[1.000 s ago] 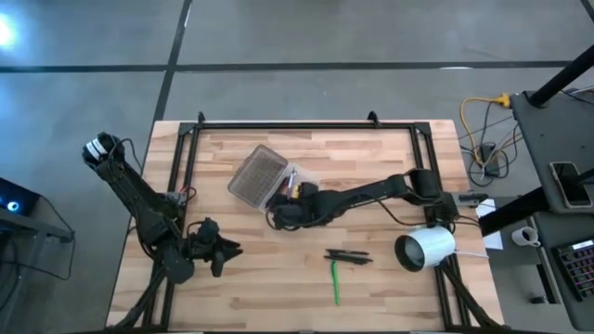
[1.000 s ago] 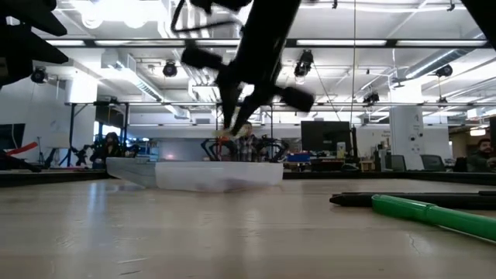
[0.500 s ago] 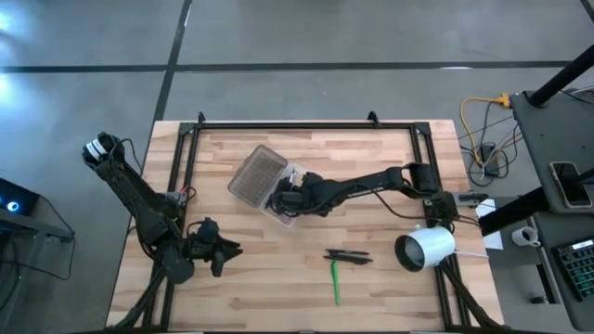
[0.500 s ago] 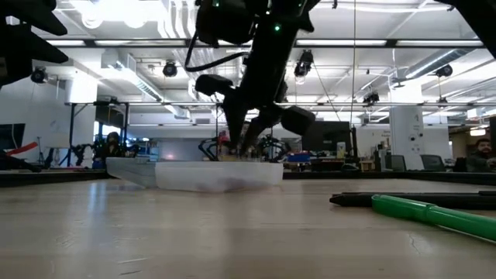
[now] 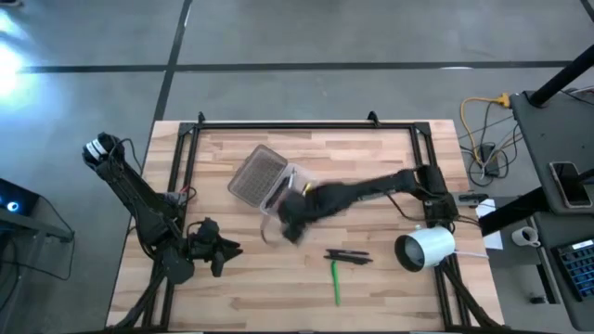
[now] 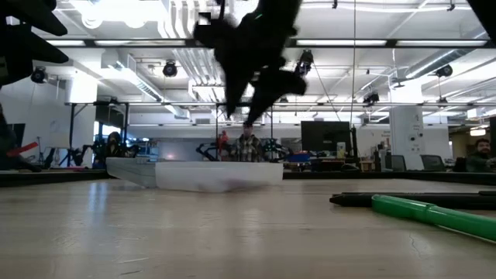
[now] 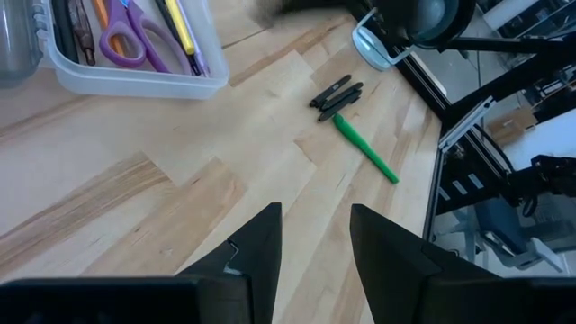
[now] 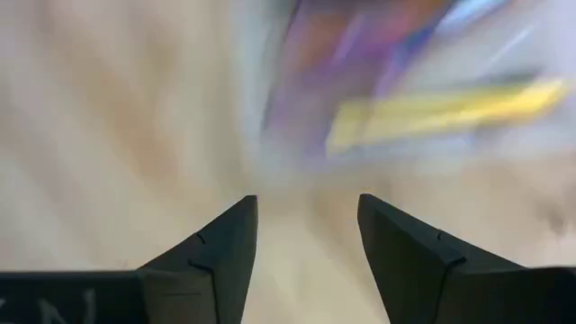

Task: Pick & place school supplies into a supply box
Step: Put the black pen into the black supply box

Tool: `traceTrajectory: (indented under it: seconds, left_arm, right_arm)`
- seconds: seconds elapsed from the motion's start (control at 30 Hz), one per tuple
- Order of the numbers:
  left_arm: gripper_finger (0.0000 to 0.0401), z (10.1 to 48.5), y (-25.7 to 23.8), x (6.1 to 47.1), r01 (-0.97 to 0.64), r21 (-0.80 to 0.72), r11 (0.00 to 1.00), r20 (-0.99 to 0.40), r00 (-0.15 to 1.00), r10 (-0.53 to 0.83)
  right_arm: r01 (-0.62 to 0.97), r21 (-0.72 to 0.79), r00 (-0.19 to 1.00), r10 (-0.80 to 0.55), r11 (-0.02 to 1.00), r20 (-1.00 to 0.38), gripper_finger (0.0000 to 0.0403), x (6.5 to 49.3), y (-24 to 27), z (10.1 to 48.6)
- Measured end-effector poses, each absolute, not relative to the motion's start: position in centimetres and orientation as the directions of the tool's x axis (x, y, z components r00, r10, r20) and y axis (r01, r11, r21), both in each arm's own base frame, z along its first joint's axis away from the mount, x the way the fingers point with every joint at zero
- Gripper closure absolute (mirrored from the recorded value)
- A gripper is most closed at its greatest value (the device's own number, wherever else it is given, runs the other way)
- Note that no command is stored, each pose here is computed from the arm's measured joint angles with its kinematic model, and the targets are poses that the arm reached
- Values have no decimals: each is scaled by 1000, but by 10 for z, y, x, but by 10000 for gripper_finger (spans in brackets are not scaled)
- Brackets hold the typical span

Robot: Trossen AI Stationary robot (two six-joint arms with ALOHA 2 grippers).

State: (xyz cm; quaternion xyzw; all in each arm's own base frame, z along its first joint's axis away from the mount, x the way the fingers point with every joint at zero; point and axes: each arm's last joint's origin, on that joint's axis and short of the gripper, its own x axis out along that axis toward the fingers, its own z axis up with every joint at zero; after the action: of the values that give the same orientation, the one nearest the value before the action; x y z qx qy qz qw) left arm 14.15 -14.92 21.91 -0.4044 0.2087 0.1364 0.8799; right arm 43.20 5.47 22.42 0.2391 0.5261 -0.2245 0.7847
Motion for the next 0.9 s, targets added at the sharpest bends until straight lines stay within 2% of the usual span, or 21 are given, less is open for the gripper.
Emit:
traceTrajectory:
  seconds: [0.1,0.2,0.33,0.47,0.7,0.9]
  left_arm:
    - [284,219,-149,142,-408,-654,637,-478,876,71]
    - [284,219,-149,142,-409,-654,637,-478,876,72]
    - [284,219,-149,142,-408,-654,637,-477,876,71]
    - [284,219,-149,142,-409,-653,637,-478,875,72]
    - [284,219,-150,142,-405,-663,630,-472,879,68]
    - [284,217,-153,144,-409,-673,616,-472,879,68]
  right_arm:
    - [420,39,168,-35,906,-985,226,406,89,223]
    - [329,-49,27,-61,943,-998,236,377,120,225]
    - [285,-66,-31,-60,956,-998,249,346,153,217]
    - [259,-56,-21,-52,964,-998,260,321,163,209]
    - [303,-7,19,-13,953,-1000,280,288,134,180]
    - [269,39,81,18,962,-997,296,275,122,168]
